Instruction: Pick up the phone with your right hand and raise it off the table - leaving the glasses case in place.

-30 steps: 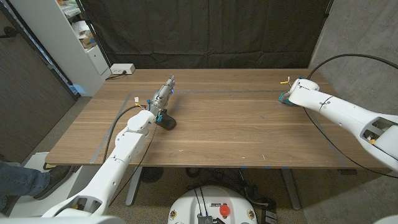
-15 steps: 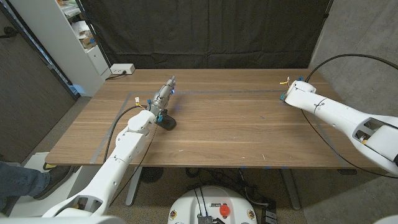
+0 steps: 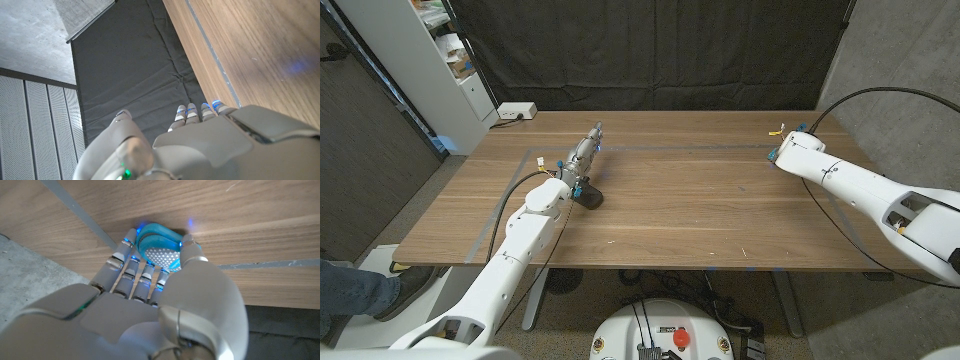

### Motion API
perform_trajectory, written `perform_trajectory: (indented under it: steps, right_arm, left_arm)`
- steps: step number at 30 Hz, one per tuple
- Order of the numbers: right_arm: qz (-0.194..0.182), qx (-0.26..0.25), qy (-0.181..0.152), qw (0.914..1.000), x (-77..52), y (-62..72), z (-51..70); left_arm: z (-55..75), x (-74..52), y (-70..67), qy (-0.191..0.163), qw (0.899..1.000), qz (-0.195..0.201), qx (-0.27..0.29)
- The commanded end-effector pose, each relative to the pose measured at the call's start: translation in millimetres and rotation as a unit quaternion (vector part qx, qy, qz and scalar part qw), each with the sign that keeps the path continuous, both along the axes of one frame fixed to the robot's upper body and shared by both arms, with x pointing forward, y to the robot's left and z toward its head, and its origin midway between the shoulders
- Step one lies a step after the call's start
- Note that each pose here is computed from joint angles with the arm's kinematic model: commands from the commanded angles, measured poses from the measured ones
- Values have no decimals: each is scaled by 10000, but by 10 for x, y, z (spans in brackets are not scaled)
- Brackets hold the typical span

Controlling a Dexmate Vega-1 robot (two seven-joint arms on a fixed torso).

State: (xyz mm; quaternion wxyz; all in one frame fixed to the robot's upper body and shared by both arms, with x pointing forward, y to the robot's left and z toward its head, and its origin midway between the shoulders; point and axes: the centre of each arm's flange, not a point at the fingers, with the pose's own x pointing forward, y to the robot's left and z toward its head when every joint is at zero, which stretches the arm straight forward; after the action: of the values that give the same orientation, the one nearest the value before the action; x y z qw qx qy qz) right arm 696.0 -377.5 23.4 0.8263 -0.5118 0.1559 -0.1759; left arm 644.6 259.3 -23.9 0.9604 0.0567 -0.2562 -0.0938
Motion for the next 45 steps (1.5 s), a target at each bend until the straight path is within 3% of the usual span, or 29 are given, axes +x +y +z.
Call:
perform_trajectory:
  steps: [1, 10, 29, 45]
  right_arm:
    - [81, 57, -230, 9997, -74, -22, -71]
    - [228, 200, -660, 9974, -142, -29, -52]
    - [271, 188, -989, 9945, -235, -11, 2]
    - [254, 22, -1211, 9923, -331, 40, 202]
  left_arm:
    - [3, -23, -26, -9, 10000, -17, 18]
    - [10, -20, -63, -10, 10000, -38, 55]
    - [47, -2, -115, -43, 9999, -101, 81]
    - [64, 6, -100, -60, 9999, -106, 69]
